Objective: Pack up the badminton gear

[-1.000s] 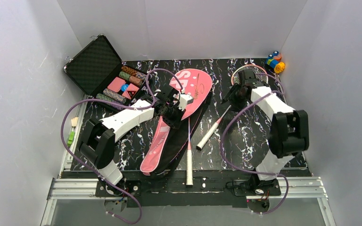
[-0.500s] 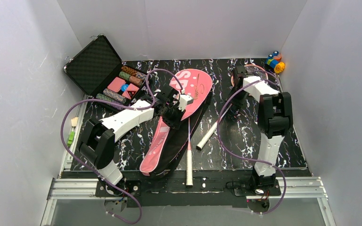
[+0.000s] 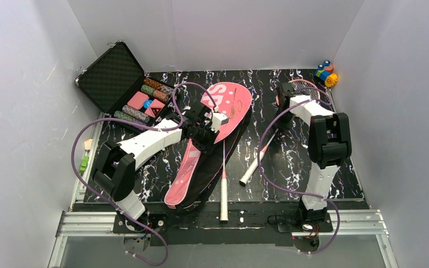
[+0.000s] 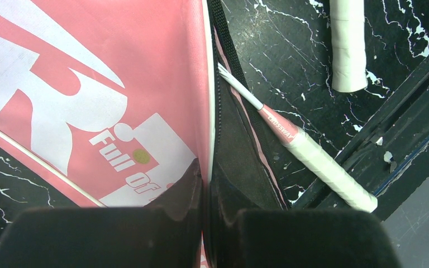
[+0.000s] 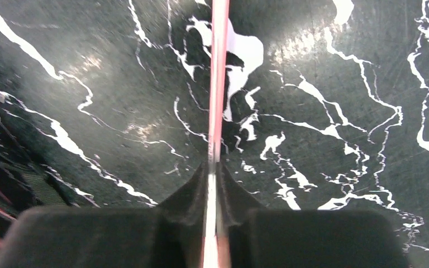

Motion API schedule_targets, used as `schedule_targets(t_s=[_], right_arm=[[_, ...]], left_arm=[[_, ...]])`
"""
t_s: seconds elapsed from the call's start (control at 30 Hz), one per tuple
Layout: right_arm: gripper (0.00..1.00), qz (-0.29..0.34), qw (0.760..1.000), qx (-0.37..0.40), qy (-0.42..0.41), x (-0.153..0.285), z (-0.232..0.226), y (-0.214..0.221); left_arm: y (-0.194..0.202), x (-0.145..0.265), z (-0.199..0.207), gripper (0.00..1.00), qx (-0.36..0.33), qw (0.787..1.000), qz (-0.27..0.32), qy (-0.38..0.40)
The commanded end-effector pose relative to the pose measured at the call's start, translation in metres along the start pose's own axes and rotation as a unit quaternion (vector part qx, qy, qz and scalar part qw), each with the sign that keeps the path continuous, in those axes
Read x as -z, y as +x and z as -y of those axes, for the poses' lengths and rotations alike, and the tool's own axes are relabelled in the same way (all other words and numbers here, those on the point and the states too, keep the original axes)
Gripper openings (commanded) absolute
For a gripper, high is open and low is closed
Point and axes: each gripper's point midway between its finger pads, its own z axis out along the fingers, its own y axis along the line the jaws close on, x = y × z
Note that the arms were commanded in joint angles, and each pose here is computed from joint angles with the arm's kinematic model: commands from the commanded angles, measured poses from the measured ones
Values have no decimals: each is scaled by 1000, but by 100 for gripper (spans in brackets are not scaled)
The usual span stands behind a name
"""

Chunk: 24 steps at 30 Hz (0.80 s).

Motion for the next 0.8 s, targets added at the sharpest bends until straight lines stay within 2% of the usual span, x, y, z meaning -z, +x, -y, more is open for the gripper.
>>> schedule_targets(t_s=[0.0, 0.07, 0.3, 0.43, 0.47, 0.5, 0.57, 0.63, 0.77], right_arm=[[25, -6, 1000, 4, 9, 3, 11, 12], [34, -8, 1000, 2, 13, 0, 13, 13], [38, -3, 1000, 4, 24, -2, 15, 10], [21, -6, 999, 7, 32, -8, 17, 11], [13, -6, 999, 9, 32, -9, 17, 11], [1, -8, 999, 11, 32, -8, 17, 13], [1, -9, 999, 17, 26, 0, 15, 18], [1, 21, 998, 48, 16, 22, 7, 23], [1, 44, 993, 107, 20, 58, 11, 58]], left_arm=[[-15, 24, 14, 0, -17, 999, 38, 12], [-16, 26, 14, 0, -17, 999, 40, 13], [-16, 28, 16, 0, -19, 999, 42, 15], [-14, 27, 16, 0, -19, 999, 38, 15], [-14, 27, 16, 0, -20, 999, 39, 16], [-15, 28, 16, 0, -20, 999, 40, 16], [-15, 27, 16, 0, -21, 999, 40, 16], [-14, 26, 15, 0, -20, 999, 35, 16], [-15, 25, 15, 0, -22, 999, 34, 15]])
